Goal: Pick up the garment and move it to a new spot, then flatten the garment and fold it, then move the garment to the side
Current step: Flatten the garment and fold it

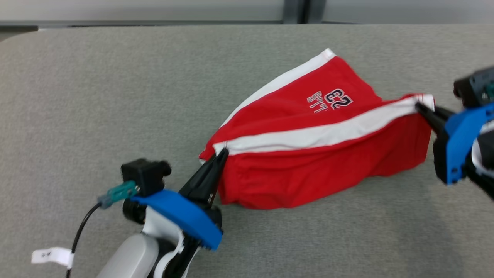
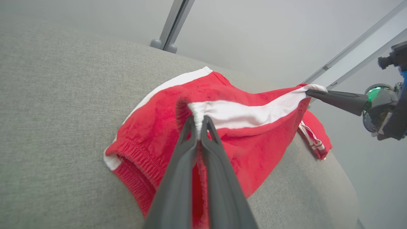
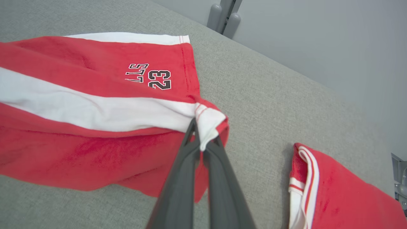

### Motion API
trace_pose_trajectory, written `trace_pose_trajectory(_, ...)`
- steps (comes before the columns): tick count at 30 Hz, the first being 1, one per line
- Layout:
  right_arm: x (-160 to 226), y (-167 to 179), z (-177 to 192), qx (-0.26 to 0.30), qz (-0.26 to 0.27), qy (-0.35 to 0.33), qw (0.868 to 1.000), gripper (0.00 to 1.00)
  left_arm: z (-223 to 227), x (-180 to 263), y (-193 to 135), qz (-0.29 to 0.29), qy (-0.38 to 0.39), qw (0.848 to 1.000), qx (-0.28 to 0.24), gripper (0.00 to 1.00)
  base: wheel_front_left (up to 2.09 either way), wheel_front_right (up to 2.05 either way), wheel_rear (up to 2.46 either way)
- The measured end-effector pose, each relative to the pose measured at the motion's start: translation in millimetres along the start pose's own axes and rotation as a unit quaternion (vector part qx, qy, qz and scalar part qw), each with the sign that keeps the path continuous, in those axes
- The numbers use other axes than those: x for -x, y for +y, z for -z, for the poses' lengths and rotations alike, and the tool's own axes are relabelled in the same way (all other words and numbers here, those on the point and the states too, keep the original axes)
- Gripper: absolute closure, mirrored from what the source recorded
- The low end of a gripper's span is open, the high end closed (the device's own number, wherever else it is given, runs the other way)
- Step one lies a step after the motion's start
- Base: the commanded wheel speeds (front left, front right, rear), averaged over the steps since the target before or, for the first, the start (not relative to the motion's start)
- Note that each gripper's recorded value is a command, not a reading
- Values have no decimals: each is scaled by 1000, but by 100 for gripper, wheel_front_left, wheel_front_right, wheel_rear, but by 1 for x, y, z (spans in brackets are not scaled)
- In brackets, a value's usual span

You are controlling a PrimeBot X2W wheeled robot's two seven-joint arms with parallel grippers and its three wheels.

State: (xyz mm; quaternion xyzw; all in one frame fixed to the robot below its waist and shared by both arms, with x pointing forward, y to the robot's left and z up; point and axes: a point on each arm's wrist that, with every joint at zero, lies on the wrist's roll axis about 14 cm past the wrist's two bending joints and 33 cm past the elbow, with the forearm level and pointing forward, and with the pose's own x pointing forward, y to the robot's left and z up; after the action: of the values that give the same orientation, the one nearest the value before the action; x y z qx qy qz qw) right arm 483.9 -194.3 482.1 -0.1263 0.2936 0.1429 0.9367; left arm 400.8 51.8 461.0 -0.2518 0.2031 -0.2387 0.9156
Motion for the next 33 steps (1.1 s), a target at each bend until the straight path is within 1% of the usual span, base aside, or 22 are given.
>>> trace_pose_trajectory(5, -53, 10, -25, 22, -31, 10, 999, 100, -3, -20, 27, -55, -15, 998, 16, 100, 0, 0, 0)
trace_pose_trajectory(12, -110, 33, -41, 37, -66, 13, 997, 100, 11, -25, 62, -119, -20, 992, 46, 100, 0, 0, 0)
trace_pose_trajectory(15, -126, 40, -44, 40, -73, 12, 996, 100, 15, -22, 76, -144, -27, 988, 55, 100, 0, 0, 0)
trace_pose_trajectory(17, -134, 43, -46, 40, -77, 9, 996, 100, 17, -22, 81, -149, -30, 987, 60, 100, 0, 0, 0)
trace_pose_trajectory(23, -144, 45, -43, 41, -80, 8, 996, 100, 20, -23, 82, -148, -40, 986, 69, 100, 0, 0, 0)
trace_pose_trajectory(24, -144, 45, -45, 41, -80, 1, 996, 62, 20, -24, 81, -147, -42, 986, 70, 63, 0, 0, 0)
trace_pose_trajectory(25, -144, 44, -49, 40, -79, -10, 996, 0, 19, -25, 81, -147, -45, 986, 70, 42, 0, 0, 0)
trace_pose_trajectory(26, -143, 44, -53, 38, -79, -19, 996, 0, 18, -25, 81, -147, -48, 986, 70, 0, 0, 0, 0)
trace_pose_trajectory(31, -136, 50, -63, 31, -90, -52, 994, 0, 14, -21, 82, -151, -62, 984, 67, 0, 0, 0, 0)
trace_pose_trajectory(33, -130, 51, -70, 15, -95, -67, 993, 0, 6, -16, 84, -157, -82, 982, 63, 0, 0, 0, 0)
